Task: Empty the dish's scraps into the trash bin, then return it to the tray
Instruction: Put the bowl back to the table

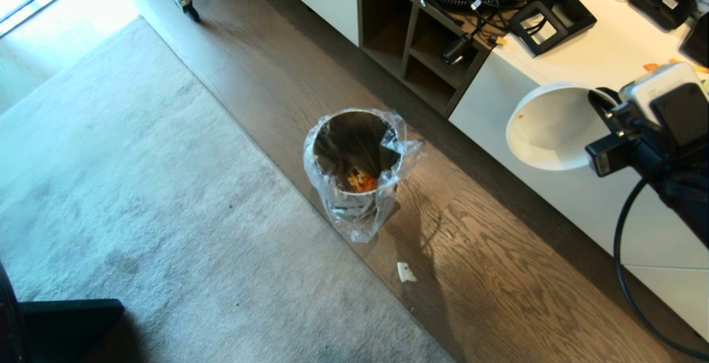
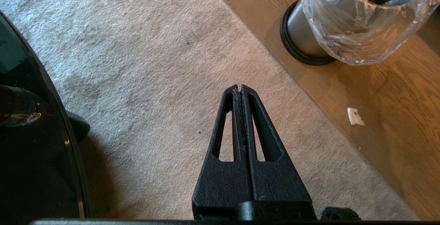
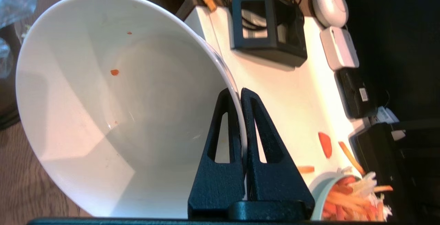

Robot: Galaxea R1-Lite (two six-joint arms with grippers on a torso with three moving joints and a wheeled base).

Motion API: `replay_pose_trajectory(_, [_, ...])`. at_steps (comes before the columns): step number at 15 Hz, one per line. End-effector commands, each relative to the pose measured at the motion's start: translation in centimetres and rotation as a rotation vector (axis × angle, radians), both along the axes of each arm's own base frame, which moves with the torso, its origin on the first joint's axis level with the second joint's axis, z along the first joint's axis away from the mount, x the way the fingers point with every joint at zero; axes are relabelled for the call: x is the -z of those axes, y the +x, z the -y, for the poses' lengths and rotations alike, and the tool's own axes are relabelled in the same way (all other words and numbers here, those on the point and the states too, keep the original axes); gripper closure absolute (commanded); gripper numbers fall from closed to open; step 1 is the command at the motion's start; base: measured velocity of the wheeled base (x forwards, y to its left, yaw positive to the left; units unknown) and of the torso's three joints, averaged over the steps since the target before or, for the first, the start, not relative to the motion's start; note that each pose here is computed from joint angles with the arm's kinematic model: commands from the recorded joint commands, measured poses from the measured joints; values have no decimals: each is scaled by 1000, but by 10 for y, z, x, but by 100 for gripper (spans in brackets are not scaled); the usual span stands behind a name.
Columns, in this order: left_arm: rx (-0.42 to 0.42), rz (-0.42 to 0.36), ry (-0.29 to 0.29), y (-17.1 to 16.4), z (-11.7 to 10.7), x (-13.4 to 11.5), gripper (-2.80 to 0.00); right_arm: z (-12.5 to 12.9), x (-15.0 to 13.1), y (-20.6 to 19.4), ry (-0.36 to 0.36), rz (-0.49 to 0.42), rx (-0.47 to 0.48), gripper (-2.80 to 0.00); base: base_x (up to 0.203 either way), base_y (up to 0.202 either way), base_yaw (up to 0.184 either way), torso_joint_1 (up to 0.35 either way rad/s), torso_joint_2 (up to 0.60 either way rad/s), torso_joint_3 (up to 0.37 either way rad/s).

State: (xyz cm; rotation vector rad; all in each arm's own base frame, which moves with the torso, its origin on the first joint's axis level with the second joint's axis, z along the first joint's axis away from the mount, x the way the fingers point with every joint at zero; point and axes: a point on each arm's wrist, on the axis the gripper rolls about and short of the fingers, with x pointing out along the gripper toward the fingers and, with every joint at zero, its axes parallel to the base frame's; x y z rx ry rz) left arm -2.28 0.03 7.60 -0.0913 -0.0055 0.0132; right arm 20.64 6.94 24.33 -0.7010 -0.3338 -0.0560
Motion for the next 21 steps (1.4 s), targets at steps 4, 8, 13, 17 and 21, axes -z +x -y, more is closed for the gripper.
replay_pose_trajectory(4, [0,1,-1,0,0,0,0,17,9,-31,-4,-5,37,0,0,0,0,0,0,0])
replay_pose_trajectory(8, [0,1,-1,0,0,0,0,32,25,-48,-18,-44,90,0,0,0,0,0,0,0])
replay_pose_trajectory(13, [0,1,-1,0,0,0,0,60,43,-85,-1,-132,201,0,0,0,0,0,0,0])
replay_pose_trajectory(17, [0,1,-1,0,0,0,0,77,64,-117,130,-232,212,0,0,0,0,0,0,0])
replay_pose_trajectory(21, [0,1,-1,0,0,0,0,77,101,-152,371,-314,137,0,0,0,0,0,0,0])
